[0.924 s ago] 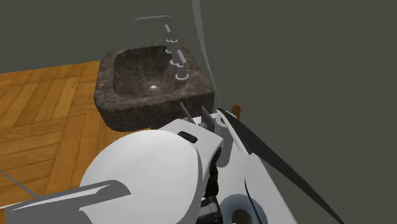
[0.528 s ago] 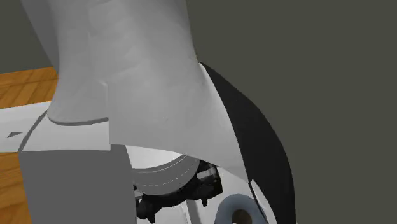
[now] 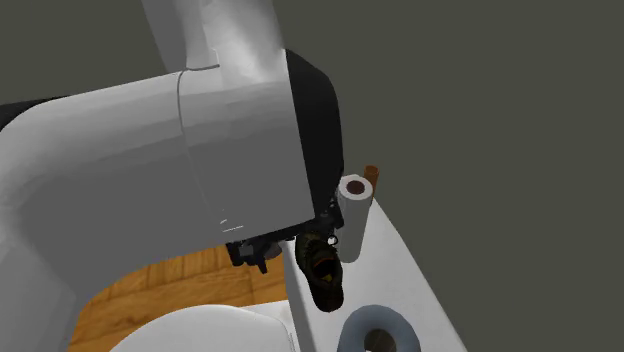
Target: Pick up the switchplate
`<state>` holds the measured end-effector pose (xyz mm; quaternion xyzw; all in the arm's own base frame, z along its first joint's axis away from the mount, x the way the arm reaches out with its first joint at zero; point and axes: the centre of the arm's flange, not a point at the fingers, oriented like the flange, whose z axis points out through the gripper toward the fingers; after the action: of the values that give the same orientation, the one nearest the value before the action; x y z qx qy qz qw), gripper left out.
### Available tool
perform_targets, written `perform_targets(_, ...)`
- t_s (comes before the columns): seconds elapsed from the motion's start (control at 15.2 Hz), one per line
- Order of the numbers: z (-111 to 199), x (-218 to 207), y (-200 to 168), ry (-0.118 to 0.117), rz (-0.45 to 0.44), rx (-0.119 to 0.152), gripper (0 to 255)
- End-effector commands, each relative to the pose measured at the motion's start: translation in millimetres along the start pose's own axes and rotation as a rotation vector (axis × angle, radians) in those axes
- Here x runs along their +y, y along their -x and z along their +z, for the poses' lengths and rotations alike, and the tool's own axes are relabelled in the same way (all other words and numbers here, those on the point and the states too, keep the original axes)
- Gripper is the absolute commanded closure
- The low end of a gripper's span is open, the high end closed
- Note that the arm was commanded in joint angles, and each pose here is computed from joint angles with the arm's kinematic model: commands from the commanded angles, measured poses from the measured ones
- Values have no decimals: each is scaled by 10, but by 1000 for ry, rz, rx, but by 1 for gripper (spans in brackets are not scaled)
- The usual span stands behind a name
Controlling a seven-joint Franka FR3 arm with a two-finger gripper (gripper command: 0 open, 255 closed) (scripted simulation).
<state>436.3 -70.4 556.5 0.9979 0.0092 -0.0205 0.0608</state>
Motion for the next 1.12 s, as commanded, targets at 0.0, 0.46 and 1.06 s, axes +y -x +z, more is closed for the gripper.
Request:
perform_targets(0.0, 37, 81, -239, 25, -16, -1, 0)
perform_targets(0.46, 181, 281, -1092, 109, -68, -5, 0)
perform_targets(1.06, 472, 362, -1629, 160, -99, -7, 0)
